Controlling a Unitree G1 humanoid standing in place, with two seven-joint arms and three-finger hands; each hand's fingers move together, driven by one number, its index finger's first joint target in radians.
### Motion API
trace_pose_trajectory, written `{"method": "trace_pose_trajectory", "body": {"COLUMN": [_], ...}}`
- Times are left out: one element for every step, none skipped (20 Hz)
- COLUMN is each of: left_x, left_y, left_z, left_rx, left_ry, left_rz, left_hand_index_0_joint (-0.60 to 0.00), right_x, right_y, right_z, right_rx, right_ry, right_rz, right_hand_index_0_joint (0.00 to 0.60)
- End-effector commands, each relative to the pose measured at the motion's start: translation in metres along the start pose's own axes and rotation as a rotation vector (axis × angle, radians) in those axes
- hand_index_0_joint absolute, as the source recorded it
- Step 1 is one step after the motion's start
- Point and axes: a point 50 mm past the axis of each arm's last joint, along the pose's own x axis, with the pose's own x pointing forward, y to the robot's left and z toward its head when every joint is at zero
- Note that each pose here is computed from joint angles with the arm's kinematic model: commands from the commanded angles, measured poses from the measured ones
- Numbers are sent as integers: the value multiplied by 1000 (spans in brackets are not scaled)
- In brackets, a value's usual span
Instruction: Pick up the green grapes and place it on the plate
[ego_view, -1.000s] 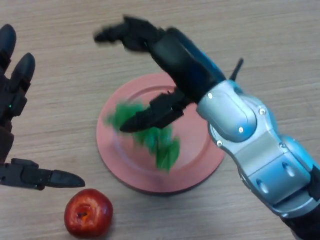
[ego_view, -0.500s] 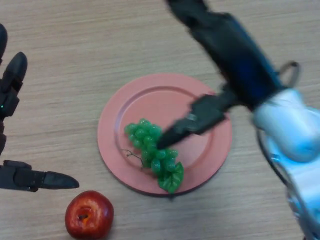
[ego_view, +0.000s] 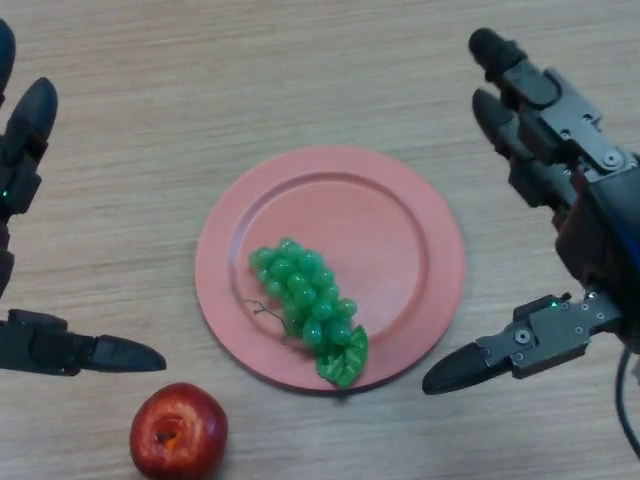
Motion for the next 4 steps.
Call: {"method": "trace_pose_trajectory", "body": {"left_x": [3,4,5,5], "left_y": [8,9,8,7], "left_z": [28,28,28,29], "left_rx": [80,81,83,87], "left_ry": [-150,-145,-146,-150], "left_rz": [13,14,14,11], "left_hand_index_0_joint": [0,0,0,0], "right_x": [-5,-4,-4,-4], "right_y": [-9,-8,-8,-7], "right_z": [30,30,30,31], "right_rx": [-51,-60,-61,-60], "right_ry": [-227,-226,-226,-229], "right_rz": [-49,-46,-44,-42], "right_hand_index_0_joint": [0,0,0,0]}}
